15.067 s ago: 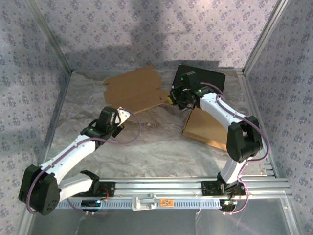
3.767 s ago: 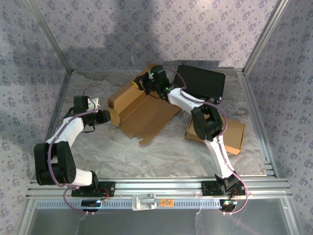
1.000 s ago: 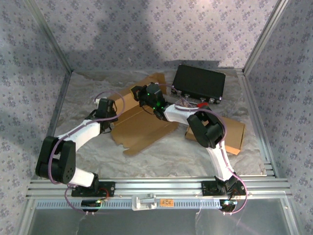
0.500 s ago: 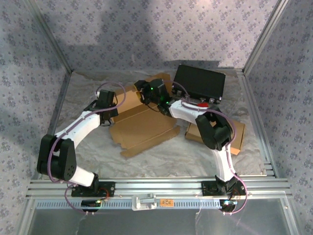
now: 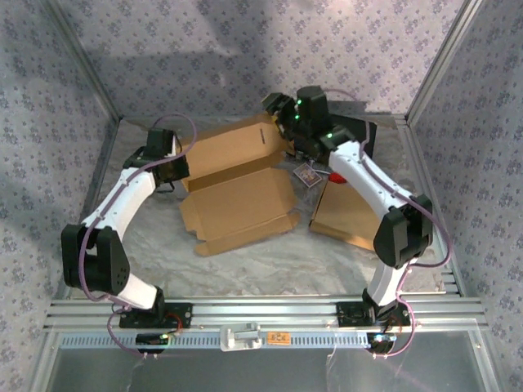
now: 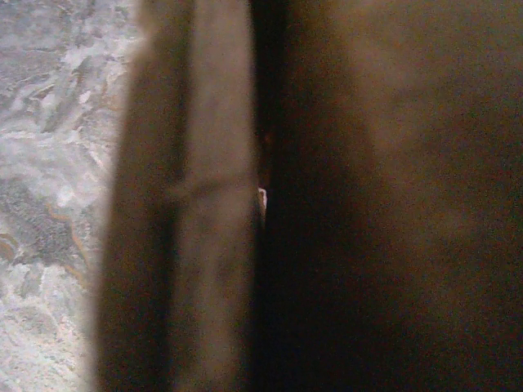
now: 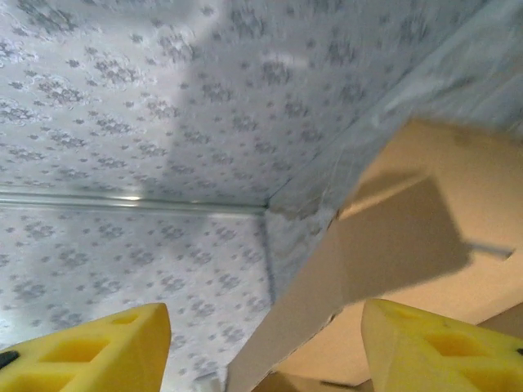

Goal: Fold the paper box

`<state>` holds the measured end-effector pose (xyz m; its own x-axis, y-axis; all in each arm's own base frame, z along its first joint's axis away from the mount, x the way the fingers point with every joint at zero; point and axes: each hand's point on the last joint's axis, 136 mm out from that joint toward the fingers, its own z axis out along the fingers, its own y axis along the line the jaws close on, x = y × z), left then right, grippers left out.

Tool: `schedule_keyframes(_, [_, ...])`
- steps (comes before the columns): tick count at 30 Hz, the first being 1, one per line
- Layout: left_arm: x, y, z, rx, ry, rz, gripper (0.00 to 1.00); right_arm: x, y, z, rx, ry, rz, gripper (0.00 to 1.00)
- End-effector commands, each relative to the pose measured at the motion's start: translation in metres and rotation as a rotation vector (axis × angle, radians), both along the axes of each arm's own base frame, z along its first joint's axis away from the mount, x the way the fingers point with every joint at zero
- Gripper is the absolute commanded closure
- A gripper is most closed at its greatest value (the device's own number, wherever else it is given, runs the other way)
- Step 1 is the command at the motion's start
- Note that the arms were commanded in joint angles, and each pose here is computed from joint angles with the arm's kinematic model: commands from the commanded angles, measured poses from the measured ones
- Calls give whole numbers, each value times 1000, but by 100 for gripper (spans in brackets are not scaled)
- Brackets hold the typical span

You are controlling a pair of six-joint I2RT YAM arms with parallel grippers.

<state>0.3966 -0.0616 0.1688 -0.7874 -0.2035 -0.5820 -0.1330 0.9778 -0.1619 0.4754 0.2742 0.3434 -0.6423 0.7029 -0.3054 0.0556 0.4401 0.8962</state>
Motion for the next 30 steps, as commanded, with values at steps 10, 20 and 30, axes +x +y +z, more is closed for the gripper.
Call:
schedule_keyframes(10, [-6, -16, 9, -53, 66, -66, 100, 16, 3, -13, -237, 57, 91, 40])
schedule_keyframes(20, [2, -21, 12, -64, 59, -80, 100, 14, 22, -47, -285, 133, 160, 41])
schedule_keyframes(30, [6, -27, 12, -85, 96, -107, 100, 13, 26, -19, -144, 86, 233, 41])
